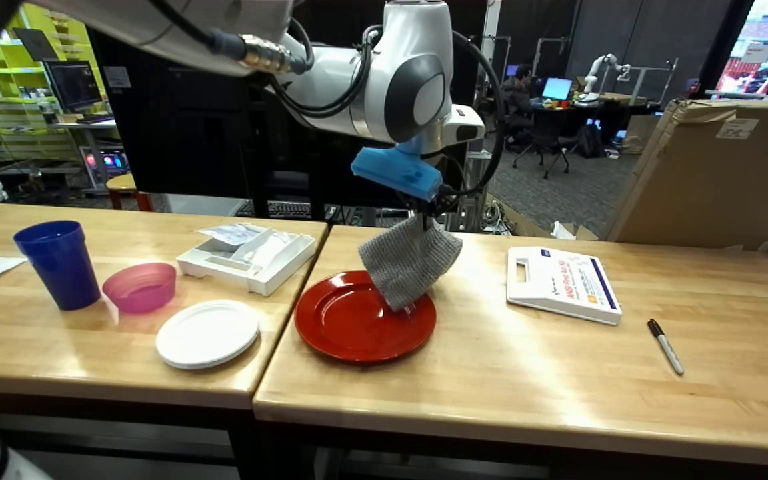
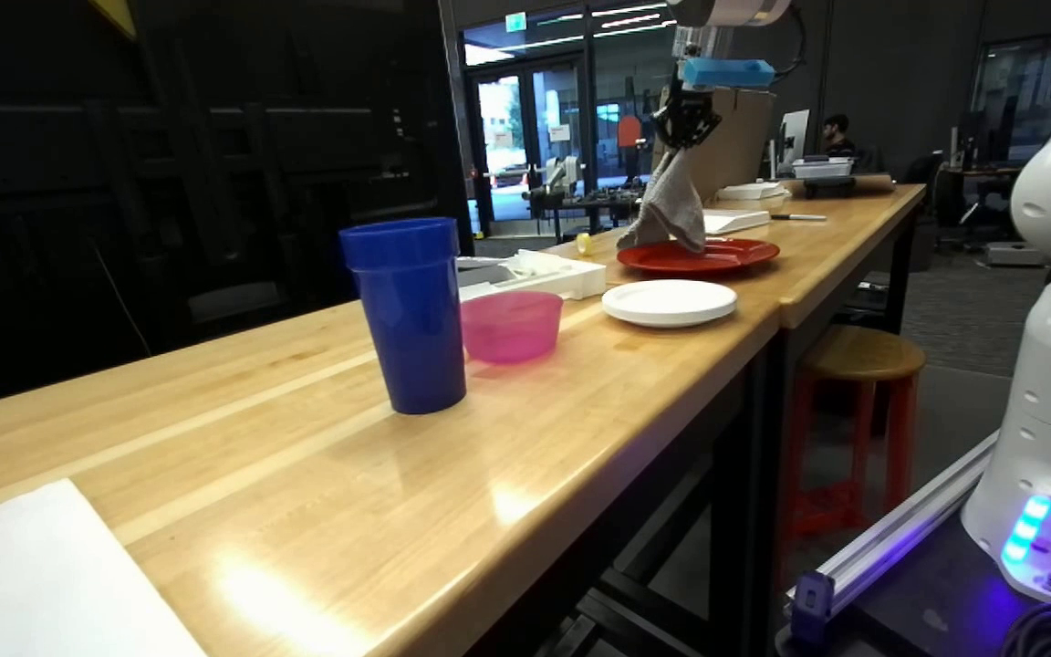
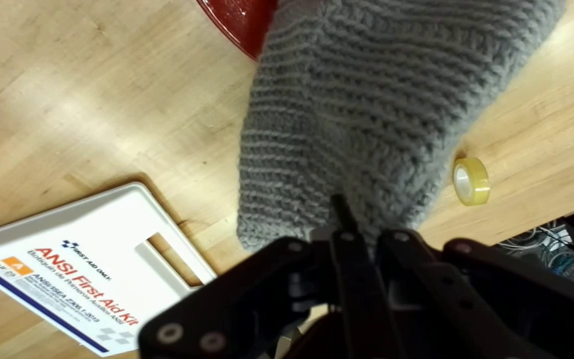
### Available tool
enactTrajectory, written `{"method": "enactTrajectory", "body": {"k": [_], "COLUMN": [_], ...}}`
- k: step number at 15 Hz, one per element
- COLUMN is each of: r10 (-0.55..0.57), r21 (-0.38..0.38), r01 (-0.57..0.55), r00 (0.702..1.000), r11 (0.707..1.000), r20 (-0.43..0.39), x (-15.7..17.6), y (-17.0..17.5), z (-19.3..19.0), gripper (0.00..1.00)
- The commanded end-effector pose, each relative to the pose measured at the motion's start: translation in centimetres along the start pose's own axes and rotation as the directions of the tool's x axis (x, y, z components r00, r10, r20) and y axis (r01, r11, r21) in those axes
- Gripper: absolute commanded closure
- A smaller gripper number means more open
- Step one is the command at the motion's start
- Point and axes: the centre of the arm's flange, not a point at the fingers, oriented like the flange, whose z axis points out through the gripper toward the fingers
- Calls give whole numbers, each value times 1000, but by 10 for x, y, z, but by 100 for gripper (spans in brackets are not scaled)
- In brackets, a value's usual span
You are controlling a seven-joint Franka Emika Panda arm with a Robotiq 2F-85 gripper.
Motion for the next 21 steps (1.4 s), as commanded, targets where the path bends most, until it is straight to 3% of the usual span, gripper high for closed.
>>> {"method": "enactTrajectory", "body": {"k": [1,6,17,21], "r10": [0,-22,-131,-170], "r21": [0,15,43,71], "r01": [0,22,133,167], "r00": [1000,1000,990,985], "r11": [1000,1000,990,983], "r20": [2,6,-47,35], "x": [0,-6,-43,-63], "y": [0,-2,-18,-23], "z": [1,-3,-53,-53], "gripper": [99,99,99,99]}}
